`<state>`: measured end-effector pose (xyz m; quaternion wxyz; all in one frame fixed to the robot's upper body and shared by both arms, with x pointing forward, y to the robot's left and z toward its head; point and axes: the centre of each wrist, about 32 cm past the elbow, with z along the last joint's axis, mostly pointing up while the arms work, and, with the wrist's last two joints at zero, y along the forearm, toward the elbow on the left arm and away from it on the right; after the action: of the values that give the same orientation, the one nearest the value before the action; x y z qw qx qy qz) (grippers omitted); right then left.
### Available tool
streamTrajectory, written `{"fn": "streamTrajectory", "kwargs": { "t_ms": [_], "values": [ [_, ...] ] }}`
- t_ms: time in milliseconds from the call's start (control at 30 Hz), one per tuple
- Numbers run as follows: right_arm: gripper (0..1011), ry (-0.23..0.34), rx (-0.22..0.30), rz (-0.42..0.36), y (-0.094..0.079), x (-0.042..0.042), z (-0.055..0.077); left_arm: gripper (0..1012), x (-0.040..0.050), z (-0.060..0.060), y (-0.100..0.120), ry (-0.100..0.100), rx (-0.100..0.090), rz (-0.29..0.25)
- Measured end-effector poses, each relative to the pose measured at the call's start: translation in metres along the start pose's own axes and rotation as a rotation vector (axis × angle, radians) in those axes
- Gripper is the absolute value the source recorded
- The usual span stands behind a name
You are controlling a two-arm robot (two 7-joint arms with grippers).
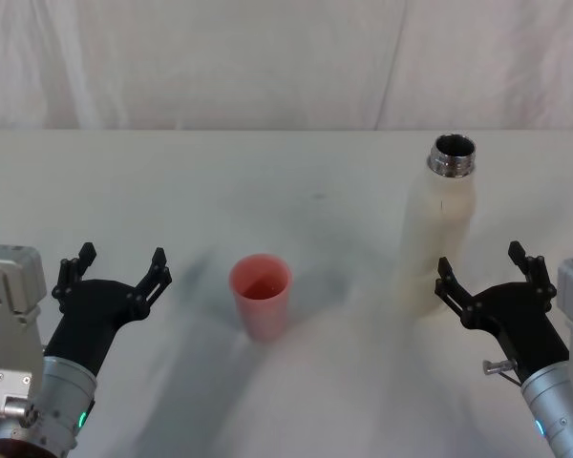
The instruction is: Grasp the thermos with one hand and pour water into the cup lid.
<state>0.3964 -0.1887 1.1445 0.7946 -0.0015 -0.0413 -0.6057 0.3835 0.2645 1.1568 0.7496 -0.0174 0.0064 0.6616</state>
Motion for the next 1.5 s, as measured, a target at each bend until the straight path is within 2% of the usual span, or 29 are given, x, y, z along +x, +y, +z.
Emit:
{"fn": "streamTrajectory", "kwargs": {
  "t_ms": [1000, 1167, 1500],
  "values": [
    [1001, 0.0, 0.0, -0.001, 0.0, 0.0001, 0.0, 1001, 0.0, 0.0, 0.0, 0.0, 0.0, 0.0],
    [1001, 0.003, -0.003, -0.01, 0.0006, 0.0033, 0.0022, 1001, 0.0, 0.0, 0.0, 0.0, 0.0, 0.0],
    [1001, 0.02, -0.017, 0.002, 0.0049, 0.0035, 0.0058, 1001, 0.0, 0.0, 0.0, 0.0, 0.0, 0.0]
  ]
}}
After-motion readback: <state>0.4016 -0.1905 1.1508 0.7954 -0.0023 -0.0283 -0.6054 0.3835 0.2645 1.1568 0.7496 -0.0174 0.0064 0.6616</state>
